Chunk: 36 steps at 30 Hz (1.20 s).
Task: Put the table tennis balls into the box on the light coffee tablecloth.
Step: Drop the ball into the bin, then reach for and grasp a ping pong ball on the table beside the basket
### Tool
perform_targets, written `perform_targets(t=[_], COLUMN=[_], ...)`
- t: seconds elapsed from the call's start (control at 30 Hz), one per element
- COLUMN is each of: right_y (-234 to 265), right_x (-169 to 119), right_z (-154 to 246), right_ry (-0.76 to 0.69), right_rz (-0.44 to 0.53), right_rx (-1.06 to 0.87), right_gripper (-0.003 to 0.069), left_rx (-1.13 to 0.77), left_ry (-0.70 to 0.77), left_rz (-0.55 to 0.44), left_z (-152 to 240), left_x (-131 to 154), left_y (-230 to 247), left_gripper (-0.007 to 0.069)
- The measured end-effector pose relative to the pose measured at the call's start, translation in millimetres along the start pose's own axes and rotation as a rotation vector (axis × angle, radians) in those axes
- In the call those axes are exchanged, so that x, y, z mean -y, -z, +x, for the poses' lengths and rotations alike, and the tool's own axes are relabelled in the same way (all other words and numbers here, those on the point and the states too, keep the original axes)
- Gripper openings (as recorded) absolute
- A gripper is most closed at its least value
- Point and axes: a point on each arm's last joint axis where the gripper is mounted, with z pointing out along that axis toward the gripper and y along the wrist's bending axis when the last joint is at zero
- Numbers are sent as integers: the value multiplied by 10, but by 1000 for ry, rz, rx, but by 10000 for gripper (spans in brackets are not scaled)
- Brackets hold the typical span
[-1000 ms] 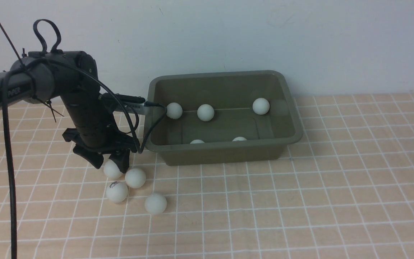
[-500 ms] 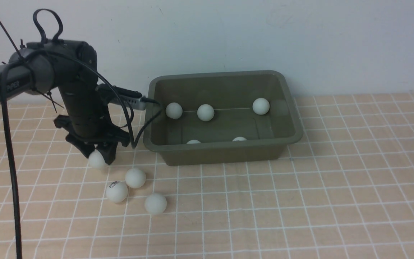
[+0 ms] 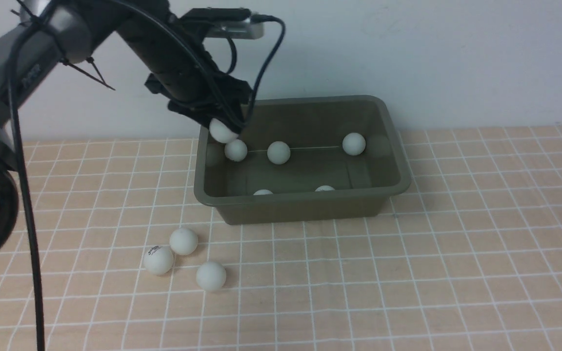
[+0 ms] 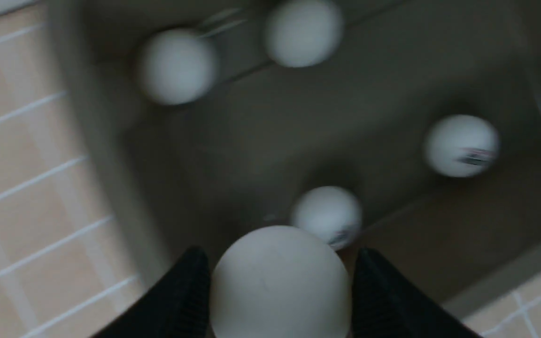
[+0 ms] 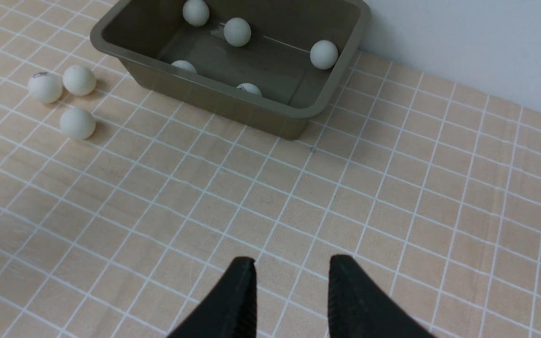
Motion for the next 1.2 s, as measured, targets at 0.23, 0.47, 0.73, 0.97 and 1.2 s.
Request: perform_targets(t=[0.23, 0.47, 0.73, 0.97, 1.2], right_y=[0, 0, 0, 0, 0], right_x=[0, -2, -3, -3, -4], right_z=[2, 12, 14, 15, 21], right_ry=[0, 0, 0, 0, 0], right_rz=[0, -2, -3, -3, -4], right_rx=[-2, -13, -15, -16, -23], right_gripper=[211, 211, 211, 211, 211], left_rx=[-77, -110, -112, -20, 61], left_ry=[-154, -171, -210, -203, -125], left_rz=[-68, -84, -152, -232, -198], left_z=[26, 57, -16, -119, -57], left_x=[283, 284, 257, 141, 65], left_y=[-438, -618, -454, 76, 603], left_gripper=[312, 371, 436, 435, 435])
